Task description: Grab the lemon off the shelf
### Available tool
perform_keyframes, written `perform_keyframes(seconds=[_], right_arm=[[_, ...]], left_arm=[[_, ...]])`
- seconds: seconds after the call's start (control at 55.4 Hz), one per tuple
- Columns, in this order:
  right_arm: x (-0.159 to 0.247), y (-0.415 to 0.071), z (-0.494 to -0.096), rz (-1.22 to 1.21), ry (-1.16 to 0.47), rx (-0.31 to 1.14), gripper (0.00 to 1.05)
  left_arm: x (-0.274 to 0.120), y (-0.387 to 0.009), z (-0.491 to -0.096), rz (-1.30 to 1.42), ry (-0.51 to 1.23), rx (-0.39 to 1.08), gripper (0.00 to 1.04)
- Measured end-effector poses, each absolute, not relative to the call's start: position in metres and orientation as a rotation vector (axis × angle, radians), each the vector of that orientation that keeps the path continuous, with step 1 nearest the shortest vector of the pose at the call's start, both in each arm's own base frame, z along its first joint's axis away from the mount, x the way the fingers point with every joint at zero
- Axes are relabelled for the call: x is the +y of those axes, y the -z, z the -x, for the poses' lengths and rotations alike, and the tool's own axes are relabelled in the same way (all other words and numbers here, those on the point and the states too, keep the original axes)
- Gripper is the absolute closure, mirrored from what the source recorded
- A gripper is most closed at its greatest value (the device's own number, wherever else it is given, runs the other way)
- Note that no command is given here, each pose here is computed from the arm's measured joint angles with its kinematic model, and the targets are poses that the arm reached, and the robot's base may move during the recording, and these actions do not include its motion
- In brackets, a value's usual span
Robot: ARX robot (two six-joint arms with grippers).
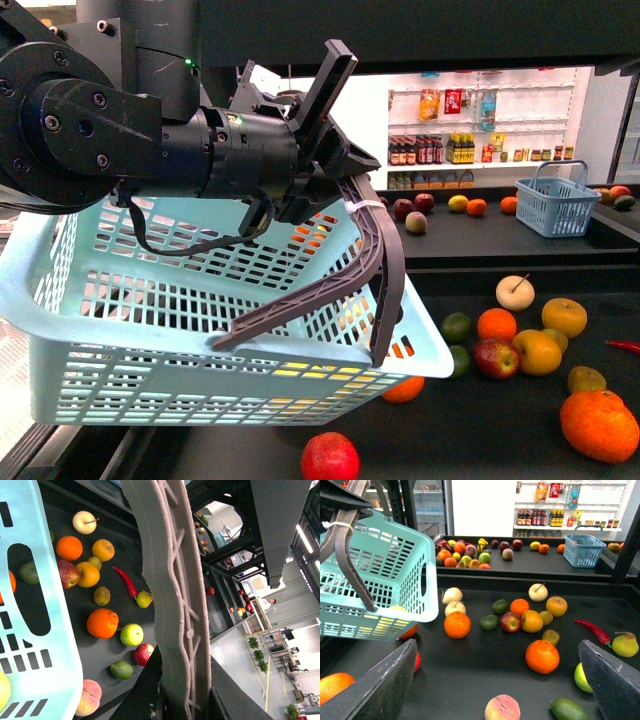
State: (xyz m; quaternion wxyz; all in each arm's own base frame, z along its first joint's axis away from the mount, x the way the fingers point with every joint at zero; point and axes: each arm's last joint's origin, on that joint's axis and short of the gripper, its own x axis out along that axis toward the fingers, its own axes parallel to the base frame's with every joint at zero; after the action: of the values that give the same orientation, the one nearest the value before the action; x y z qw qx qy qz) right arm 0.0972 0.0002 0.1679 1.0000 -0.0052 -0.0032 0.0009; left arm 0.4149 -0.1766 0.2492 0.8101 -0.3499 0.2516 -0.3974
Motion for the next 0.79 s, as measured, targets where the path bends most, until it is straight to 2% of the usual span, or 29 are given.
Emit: perform_keyframes(seconds=[0.217,0.343,0.433,0.65,0.795], right_arm=[[0.0,-0.168,-0.097,0.01,-0.002,-0.006,0.07],[0.0,-0.168,-0.097,0.01,-0.002,-0.006,0.07],[0.0,-0.168,-0.097,0.01,-0.002,-0.007,0.07],[0.0,-0.168,-0.097,0.01,-0.002,-0.007,0.07],[0.0,-0.168,-0.097,0.01,-0.002,-0.007,0.07]], left_arm=[[-0.177,-0.249,-0.415,0.749,0.846,0.536,0.94],[-0.174,-0.255,-0.421,0.876,0.671,0.426,0.94],[-0.163,-0.257,-0.429,0.963,0.605,0.352,0.94],[-0.115,-0.252,-0.454,1.159,0.438,0.166,0.94],[-0.066,-0.249,-0.468,1.279,0.314,-0.003,0.94]])
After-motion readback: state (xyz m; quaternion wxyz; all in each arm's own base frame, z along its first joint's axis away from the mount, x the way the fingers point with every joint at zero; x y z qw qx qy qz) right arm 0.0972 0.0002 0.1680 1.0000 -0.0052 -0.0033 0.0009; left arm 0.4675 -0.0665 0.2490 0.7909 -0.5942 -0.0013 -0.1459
